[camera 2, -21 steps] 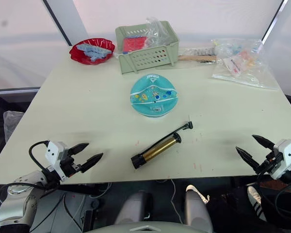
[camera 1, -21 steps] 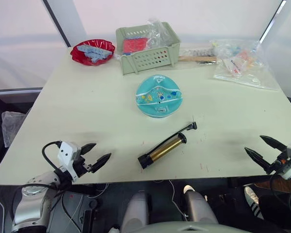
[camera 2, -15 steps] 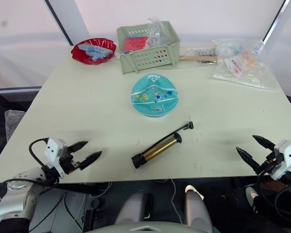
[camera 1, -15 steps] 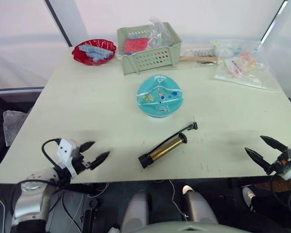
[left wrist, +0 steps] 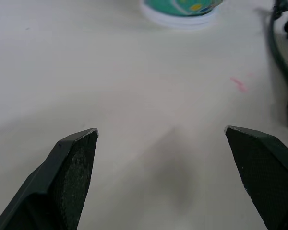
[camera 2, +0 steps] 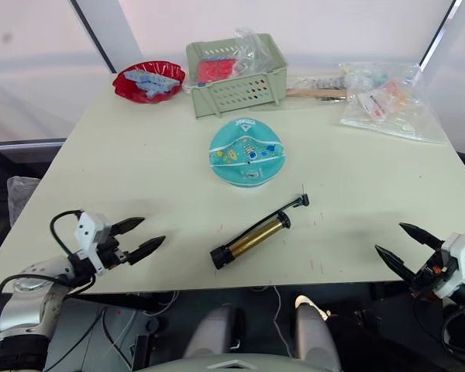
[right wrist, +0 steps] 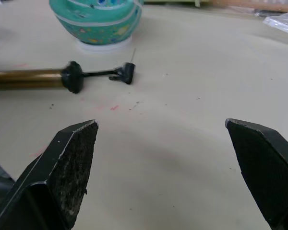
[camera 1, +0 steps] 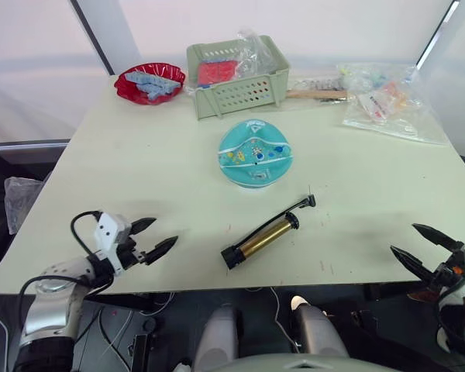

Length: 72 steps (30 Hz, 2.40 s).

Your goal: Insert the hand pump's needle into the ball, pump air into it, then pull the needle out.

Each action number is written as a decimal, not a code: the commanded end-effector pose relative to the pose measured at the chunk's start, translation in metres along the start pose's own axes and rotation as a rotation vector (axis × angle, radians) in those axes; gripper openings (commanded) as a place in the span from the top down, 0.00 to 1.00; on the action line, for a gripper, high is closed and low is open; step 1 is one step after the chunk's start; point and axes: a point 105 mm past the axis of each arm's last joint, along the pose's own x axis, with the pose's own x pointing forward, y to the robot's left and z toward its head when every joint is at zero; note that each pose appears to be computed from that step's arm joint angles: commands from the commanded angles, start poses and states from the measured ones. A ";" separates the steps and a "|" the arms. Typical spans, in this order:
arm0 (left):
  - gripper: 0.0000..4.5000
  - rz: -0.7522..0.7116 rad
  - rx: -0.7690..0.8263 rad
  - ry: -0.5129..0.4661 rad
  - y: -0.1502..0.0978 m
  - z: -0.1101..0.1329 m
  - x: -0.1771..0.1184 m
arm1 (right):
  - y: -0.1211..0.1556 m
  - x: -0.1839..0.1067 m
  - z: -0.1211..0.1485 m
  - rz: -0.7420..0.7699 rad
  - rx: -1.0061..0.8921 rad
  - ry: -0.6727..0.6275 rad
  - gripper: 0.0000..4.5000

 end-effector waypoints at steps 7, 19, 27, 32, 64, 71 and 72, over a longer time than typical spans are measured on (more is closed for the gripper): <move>0.00 -0.246 0.033 -0.035 -0.032 0.041 0.040 | 0.021 -0.001 0.045 0.158 0.011 -0.094 0.01; 0.37 -0.365 0.116 -0.061 -0.061 0.075 0.097 | 0.046 0.000 0.061 0.286 -0.081 -0.106 0.00; 0.37 -0.409 0.132 -0.016 -0.085 0.074 0.126 | 0.048 0.006 0.067 0.292 -0.099 -0.128 0.00; 0.37 -0.399 0.164 0.034 -0.104 0.066 0.153 | 0.042 0.006 0.067 0.270 -0.107 -0.135 0.00; 0.37 -0.393 0.270 0.144 -0.136 0.044 0.224 | 0.044 0.008 0.073 0.191 -0.138 -0.127 0.00; 0.98 -0.419 0.267 0.151 -0.145 0.040 0.227 | 0.045 0.007 0.072 0.181 -0.137 -0.127 0.00; 0.98 -0.420 0.267 0.151 -0.146 0.040 0.227 | 0.045 0.008 0.072 0.180 -0.137 -0.127 0.00</move>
